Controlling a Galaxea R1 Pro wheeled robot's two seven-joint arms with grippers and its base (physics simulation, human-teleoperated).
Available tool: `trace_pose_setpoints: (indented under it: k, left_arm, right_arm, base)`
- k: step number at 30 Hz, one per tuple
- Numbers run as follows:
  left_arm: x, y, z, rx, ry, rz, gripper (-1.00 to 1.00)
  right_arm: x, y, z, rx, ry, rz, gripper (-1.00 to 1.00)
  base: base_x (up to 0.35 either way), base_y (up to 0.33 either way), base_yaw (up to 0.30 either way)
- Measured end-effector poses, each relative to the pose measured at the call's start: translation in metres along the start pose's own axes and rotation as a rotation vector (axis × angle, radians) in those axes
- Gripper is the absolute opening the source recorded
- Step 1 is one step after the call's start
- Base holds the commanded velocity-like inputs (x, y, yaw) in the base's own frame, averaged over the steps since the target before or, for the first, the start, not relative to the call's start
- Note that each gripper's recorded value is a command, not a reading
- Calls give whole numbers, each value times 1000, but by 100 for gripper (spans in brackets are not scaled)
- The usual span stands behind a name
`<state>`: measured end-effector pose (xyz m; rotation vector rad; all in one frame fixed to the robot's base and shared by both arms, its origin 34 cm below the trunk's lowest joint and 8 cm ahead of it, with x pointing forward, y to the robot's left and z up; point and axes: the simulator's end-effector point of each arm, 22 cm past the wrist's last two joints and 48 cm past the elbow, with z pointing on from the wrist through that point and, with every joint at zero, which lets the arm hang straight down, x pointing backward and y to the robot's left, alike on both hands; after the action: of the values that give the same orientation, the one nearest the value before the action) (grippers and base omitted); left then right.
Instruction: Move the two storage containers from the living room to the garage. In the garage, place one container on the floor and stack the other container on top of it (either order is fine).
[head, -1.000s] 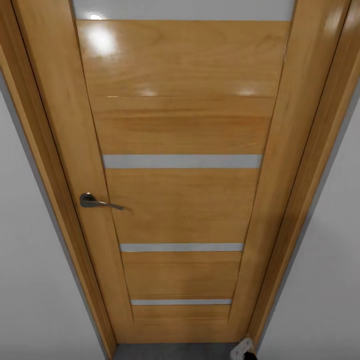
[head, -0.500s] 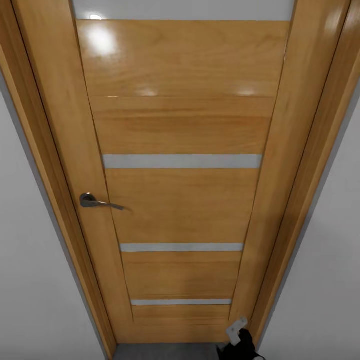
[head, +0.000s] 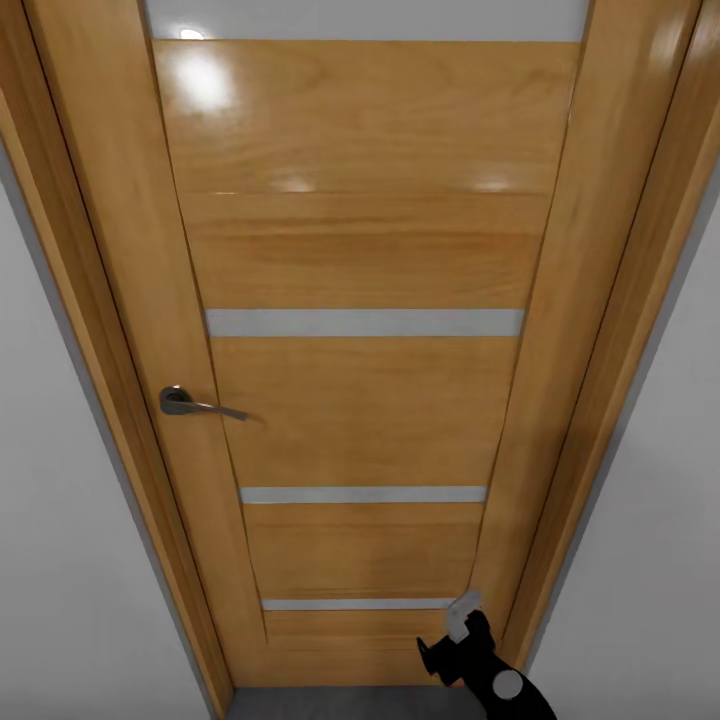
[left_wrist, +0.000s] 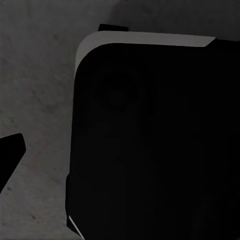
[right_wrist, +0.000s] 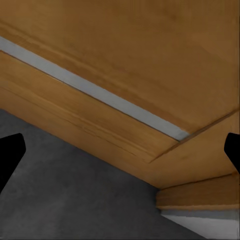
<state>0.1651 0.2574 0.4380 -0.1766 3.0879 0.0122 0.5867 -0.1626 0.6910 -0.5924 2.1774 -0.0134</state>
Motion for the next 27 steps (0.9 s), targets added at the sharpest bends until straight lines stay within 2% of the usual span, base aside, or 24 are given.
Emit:
trace_pose_setpoints:
  k: [8,19,27]
  left_arm:
    - [0,1,0,-1,0,1,100]
    - [0,1,0,-1,0,1,100]
    - [0,1,0,-1,0,1,100]
  right_arm:
    - [-44,-16,-17,19,-68,-13,100]
    - [-74,-28,-34,51,-103,-18,100]
    - [-80,-33,-37,75,-107,-16,100]
  base:
    - [0,0,0]
    - [0,0,0]
    - [0,0,0]
